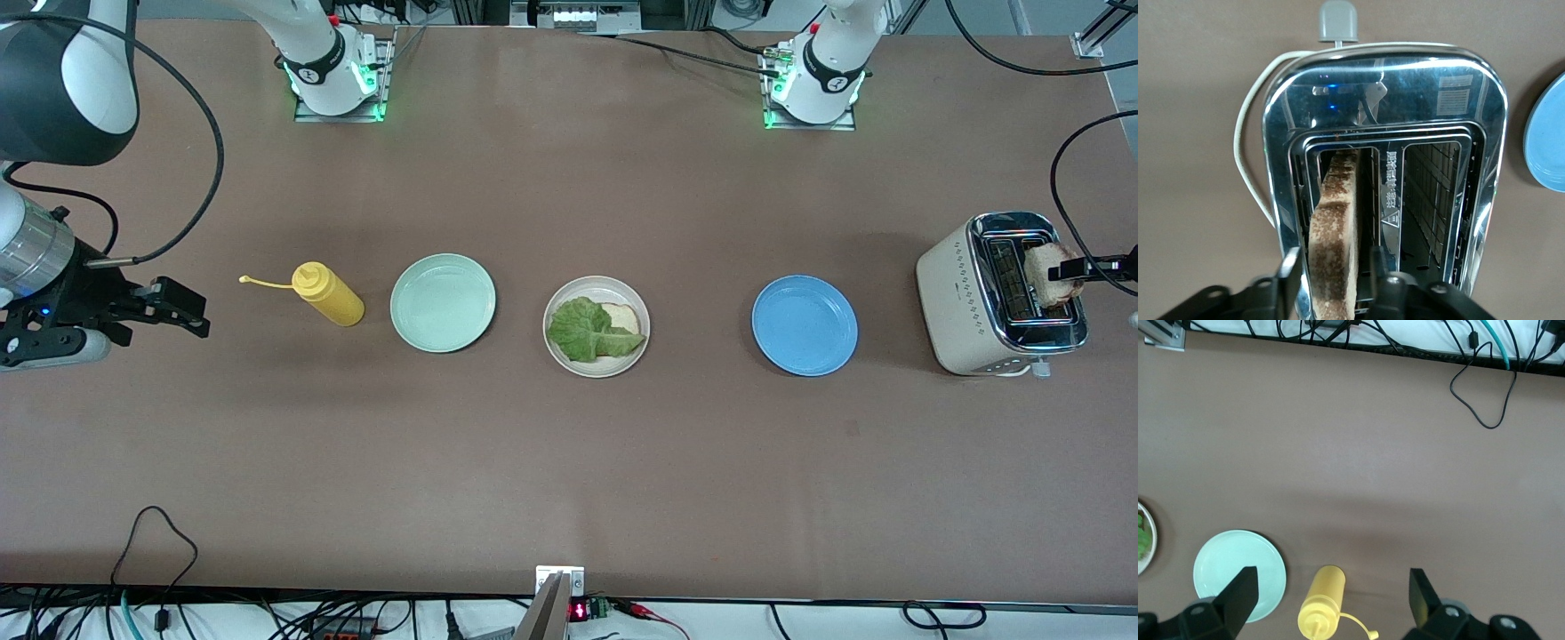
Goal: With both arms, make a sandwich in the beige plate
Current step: 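Grasp the second bread slice and lift it from the toaster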
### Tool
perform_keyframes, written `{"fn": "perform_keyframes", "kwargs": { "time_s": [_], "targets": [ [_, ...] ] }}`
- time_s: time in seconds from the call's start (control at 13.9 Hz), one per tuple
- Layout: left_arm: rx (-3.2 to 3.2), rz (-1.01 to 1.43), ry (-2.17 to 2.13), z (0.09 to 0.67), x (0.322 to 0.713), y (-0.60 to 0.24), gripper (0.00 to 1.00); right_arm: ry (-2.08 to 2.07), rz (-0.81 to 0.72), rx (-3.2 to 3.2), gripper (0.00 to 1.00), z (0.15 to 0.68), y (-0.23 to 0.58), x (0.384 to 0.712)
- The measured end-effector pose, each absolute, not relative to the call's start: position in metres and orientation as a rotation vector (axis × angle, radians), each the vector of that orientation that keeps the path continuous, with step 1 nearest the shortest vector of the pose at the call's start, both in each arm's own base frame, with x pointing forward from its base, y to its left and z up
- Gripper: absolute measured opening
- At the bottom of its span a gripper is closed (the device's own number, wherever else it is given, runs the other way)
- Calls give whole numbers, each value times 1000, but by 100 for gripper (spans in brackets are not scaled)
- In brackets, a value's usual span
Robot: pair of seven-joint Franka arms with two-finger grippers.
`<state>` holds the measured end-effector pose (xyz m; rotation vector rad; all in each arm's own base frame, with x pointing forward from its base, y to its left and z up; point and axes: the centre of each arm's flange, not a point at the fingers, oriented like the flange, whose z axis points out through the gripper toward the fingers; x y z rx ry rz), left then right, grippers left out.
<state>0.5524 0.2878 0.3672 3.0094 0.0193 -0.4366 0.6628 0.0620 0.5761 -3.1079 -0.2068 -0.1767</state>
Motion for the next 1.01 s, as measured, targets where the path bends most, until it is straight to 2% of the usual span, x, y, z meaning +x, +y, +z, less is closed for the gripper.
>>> {"fn": "perform_keyframes", "kwargs": {
  "time_s": [0.14,0.22,0.29,0.65,1.01],
  "targets": [
    [3002,-448,21,366,551,287,23,-218,-174,-3102,100,584,64,657],
    [2998,-453,23,366,551,287,16,-205,-176,-3095,100,589,63,653],
    [2994,-459,27,366,550,287,14,-192,-176,-3088,100,593,60,648],
    [2983,-472,44,390,550,293,13,-112,-169,-3053,100,611,55,618],
    [2962,-515,53,472,549,292,13,-108,-162,-3058,100,621,56,576]
  ]
}}
